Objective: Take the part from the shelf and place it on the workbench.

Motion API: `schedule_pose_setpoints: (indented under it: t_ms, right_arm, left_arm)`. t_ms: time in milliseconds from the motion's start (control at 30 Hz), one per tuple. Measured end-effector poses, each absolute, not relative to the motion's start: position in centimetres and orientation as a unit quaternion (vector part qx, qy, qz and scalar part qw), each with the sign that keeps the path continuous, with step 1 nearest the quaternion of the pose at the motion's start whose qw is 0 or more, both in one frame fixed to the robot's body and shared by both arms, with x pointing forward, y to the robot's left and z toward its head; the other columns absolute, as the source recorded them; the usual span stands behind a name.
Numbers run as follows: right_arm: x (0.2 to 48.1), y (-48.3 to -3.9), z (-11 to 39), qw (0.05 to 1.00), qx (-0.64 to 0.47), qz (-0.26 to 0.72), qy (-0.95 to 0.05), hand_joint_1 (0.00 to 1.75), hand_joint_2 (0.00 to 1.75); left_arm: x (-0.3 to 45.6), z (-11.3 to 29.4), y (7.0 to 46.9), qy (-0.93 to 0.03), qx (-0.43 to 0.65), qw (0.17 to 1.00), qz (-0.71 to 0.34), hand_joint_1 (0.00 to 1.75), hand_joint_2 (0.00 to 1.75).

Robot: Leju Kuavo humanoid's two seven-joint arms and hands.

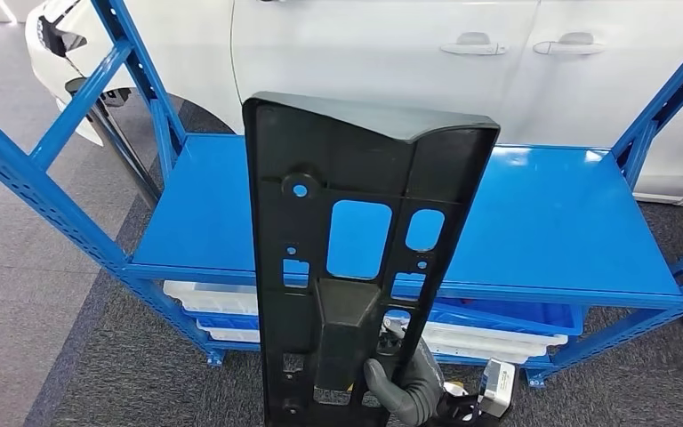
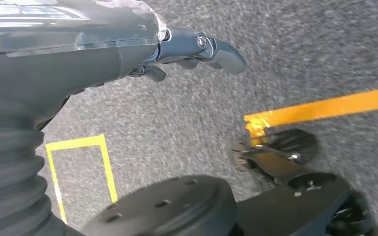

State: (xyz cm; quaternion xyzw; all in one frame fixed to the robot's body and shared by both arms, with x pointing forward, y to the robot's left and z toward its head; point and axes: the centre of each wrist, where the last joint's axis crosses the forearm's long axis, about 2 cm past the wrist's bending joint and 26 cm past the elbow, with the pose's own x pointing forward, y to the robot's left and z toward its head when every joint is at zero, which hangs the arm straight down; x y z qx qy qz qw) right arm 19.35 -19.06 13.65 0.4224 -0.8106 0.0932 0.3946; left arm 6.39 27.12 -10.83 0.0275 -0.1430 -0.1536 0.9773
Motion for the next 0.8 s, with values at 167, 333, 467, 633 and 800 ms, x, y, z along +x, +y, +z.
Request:
schedule_pose_setpoints:
  t_ms: [167,333,467,633,800]
  right_arm:
    - [19.19,-19.01,13.66,0.401,0.419,0.096,-0.809,1.41,1.75]
    - [19.11,-18.97,13.82,0.401,0.417,0.098,-0.810,1.41,1.75]
    - [19.07,-18.97,13.83,0.402,0.417,0.100,-0.809,1.41,1.75]
    - [18.86,-18.97,13.68,0.405,0.418,0.099,-0.807,1.41,1.75]
    - [18.85,-18.97,13.67,0.406,0.418,0.099,-0.807,1.41,1.75]
  left_arm:
    - [6.41,-10.83,27.12,-0.142,0.027,0.977,-0.155,0.00,1.75]
    - [5.79,-10.91,26.94,-0.135,0.025,0.978,-0.158,0.00,1.75]
    - [5.78,-10.90,26.58,-0.134,0.018,0.978,-0.158,0.00,1.75]
    - [5.76,-10.90,26.55,-0.133,0.016,0.978,-0.158,0.00,1.75]
    - [5.75,-10.90,26.42,-0.132,0.014,0.979,-0.158,0.00,1.75]
